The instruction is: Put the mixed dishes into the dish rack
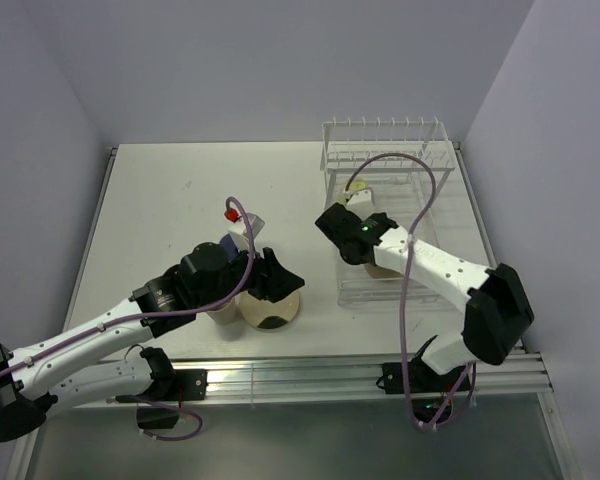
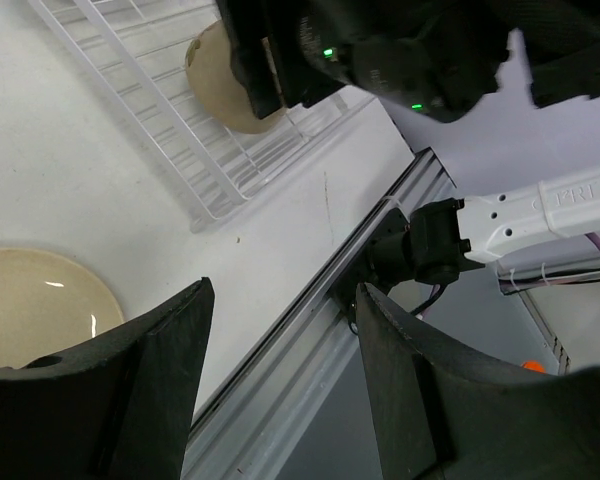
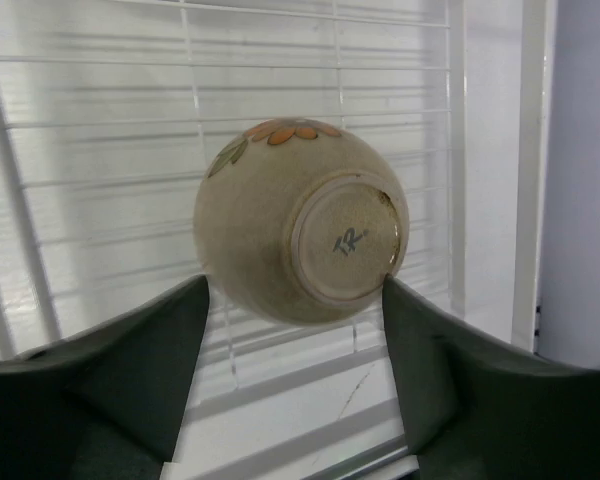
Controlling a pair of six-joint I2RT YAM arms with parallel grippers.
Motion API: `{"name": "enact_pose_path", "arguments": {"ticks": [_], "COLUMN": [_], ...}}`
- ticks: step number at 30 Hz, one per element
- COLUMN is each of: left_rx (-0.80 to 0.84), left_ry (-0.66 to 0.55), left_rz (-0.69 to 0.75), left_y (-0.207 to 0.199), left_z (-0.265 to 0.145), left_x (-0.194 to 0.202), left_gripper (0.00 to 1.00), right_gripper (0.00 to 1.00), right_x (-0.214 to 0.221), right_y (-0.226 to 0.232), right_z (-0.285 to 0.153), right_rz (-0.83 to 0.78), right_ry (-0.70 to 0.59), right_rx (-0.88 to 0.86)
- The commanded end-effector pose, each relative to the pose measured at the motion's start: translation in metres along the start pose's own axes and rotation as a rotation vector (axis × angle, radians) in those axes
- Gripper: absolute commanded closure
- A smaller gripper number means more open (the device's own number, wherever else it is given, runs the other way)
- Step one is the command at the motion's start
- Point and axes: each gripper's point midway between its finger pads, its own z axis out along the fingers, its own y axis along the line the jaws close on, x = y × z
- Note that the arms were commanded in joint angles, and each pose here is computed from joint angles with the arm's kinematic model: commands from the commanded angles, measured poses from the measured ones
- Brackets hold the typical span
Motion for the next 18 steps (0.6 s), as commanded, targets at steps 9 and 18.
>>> {"name": "enact_pose_path", "arguments": {"ticks": [9, 18], "left_rx": [0.07, 0.049], "left_ry": [-0.044, -0.035], "left_rz": [-0.005, -0.007], "left_y": [-0.02, -0.016], "left_z": [-0.002, -0.002], "left_x": [-0.016, -0.013], "left_gripper": [0.36, 0.36], "right_gripper": [1.0, 1.0], "right_x": [0.021, 0.042], "right_y": [-0.004, 0.002], "right_z": [-0.02, -0.005], "right_rz": [0.196, 0.168], "right_ry": [0.029, 0.079], "right_rx": [-0.162, -0.131]}}
